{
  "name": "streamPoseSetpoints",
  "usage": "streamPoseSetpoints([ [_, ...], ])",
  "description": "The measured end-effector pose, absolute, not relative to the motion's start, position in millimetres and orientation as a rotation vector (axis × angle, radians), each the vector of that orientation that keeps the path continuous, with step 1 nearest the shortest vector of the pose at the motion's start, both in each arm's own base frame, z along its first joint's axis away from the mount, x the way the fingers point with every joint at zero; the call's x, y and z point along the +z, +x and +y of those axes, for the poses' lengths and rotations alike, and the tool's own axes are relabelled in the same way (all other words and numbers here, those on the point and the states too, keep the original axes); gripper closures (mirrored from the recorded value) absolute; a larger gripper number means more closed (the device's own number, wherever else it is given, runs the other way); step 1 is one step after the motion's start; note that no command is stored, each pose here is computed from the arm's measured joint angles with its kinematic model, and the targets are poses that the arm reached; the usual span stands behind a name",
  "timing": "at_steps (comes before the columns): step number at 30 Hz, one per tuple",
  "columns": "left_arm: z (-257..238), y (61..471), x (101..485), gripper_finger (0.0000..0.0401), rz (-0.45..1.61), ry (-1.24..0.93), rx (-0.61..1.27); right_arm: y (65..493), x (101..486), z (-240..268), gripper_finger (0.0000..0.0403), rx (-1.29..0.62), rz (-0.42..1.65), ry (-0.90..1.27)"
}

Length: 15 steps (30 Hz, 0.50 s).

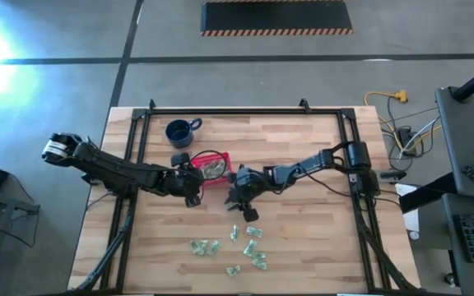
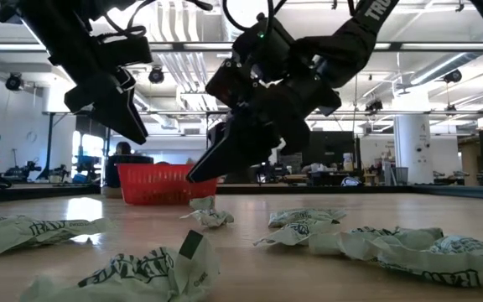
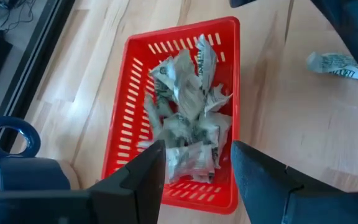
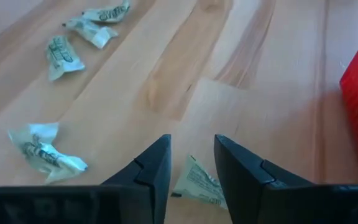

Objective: Pick and place items into bin
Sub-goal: Put the green stevia packet into the red bin

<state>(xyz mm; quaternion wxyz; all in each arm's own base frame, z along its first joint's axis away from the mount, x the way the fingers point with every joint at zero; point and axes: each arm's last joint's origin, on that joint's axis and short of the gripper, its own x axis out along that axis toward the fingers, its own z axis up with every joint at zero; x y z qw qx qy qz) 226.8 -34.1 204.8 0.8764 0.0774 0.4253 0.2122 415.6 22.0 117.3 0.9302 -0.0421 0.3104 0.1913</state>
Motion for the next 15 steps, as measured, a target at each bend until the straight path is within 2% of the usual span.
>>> streamPoseSetpoints([
  [8, -34.3, 226.5, 204.4, 0.0235, 0.89, 0.163, 0.442, 412.7, 122.8, 23.4, 0.0298, 0.393, 0.634, -0.086],
  [15, -35.3, 226.4, 204.4, 0.0234, 0.888, 0.163, 0.439, 407.6, 116.1, 29.5, 0.0298, 0.311, 0.724, -0.132],
])
